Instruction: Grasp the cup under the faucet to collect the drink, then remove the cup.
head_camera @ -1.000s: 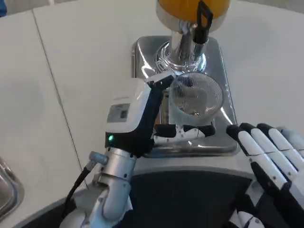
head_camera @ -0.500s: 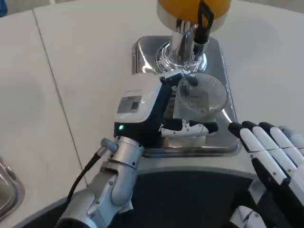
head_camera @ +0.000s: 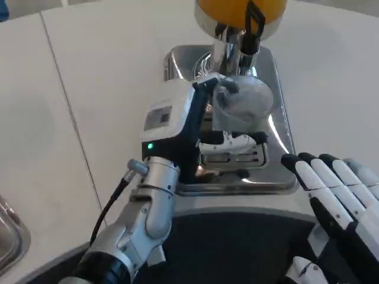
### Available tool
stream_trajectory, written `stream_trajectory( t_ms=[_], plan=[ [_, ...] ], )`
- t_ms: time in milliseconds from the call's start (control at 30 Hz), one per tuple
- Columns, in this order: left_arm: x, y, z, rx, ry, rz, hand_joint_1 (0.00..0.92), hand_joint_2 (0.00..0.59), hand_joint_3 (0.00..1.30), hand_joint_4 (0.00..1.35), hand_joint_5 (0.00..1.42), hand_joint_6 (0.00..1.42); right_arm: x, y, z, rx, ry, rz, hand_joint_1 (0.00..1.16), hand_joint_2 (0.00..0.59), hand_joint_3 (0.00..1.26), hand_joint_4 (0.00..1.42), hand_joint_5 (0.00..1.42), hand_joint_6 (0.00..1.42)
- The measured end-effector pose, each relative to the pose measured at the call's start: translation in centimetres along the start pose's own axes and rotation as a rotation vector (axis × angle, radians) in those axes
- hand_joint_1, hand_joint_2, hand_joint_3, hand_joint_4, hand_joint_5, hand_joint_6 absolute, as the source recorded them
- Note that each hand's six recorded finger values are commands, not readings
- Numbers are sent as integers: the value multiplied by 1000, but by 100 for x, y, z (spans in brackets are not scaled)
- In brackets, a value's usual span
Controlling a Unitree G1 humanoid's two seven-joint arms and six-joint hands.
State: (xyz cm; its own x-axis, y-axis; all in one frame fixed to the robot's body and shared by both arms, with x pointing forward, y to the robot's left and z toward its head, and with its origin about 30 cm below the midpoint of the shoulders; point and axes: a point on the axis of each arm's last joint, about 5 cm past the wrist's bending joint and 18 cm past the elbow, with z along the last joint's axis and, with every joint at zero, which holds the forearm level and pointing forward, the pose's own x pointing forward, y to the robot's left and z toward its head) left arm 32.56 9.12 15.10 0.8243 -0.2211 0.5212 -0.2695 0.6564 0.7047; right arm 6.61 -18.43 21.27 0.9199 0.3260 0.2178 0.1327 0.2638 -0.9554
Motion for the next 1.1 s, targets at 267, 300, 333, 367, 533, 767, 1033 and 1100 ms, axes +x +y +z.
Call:
stream_trajectory(
  t_ms=[267, 300, 333, 367, 533, 767, 1033, 1100],
  plan=[
    [5, 45, -58, -16, 33, 21, 608, 0, 964, 1039, 1288, 1424, 35, 6, 6, 3, -11, -11, 67, 578, 0, 0, 0, 0],
    [3, 48, -63, -16, 32, 21, 602, 0, 917, 989, 1258, 1424, 40, 7, 7, 4, -13, -13, 69, 578, 0, 0, 0, 0],
    [1, 56, -71, -17, 30, 21, 586, 0, 861, 958, 1226, 1424, 46, 9, 9, 0, -15, -13, 70, 578, 0, 0, 0, 0],
    [0, 65, -80, -18, 28, 21, 568, 0, 791, 895, 1177, 1406, 52, 12, 10, -3, -15, -13, 72, 578, 0, 0, 0, 0],
    [-27, 75, -107, -27, 27, 20, 435, 11, 445, 548, 949, 1203, 57, 22, 7, 1, -9, -9, 79, 577, 0, 0, 0, 0],
    [-63, 65, -124, -31, 27, -29, 351, 15, 208, 288, 739, 939, 57, 22, 6, 2, -8, -8, 87, 577, 0, 0, 0, 0],
    [-57, 93, -137, -25, 18, -39, 241, 0, 64, 41, 385, 429, 69, 21, 5, 7, -7, -13, 91, 568, 0, 0, 0, 0],
    [-50, 122, -150, -19, 12, -47, 191, 0, 23, 3, 329, 367, 76, 21, 7, 10, -9, -15, 92, 568, 0, 0, 0, 0]
  ],
)
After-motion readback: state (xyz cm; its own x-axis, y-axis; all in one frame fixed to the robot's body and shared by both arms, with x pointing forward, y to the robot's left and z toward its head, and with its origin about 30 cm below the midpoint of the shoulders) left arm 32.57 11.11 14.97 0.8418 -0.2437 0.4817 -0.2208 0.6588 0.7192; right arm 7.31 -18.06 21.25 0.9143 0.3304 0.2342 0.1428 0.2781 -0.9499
